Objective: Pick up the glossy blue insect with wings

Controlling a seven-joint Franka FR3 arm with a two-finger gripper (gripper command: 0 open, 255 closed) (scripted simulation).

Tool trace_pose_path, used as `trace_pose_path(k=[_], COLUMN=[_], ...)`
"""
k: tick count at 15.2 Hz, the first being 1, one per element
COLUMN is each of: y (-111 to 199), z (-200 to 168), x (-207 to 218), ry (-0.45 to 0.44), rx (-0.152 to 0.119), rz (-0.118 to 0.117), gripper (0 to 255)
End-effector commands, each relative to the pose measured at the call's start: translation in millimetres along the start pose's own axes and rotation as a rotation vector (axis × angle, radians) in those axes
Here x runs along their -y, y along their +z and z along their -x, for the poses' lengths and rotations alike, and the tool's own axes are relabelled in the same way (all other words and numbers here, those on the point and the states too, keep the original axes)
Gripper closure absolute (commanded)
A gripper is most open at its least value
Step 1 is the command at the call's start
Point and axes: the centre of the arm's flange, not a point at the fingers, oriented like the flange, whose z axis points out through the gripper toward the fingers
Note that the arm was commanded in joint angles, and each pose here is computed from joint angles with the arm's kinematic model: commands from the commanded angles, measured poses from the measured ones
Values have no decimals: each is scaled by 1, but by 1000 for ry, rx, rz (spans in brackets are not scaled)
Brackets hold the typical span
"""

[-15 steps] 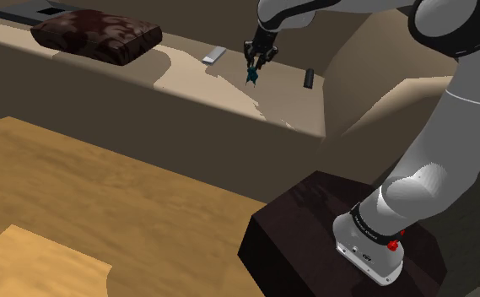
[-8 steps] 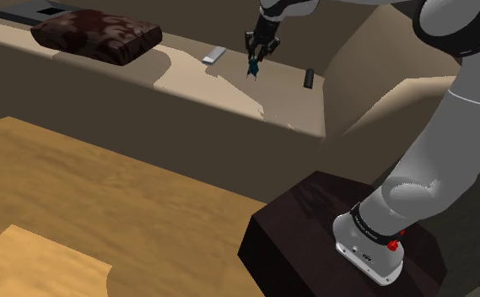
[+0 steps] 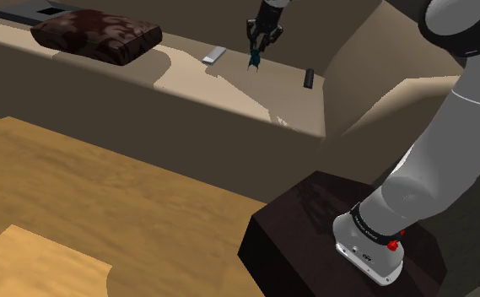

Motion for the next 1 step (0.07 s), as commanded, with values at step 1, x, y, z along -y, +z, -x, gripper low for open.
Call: trace_pose_path(k=[1], y=[-3], z=[-1], x=[0], ry=[0], rx=[0], rz=[0], gripper=[255])
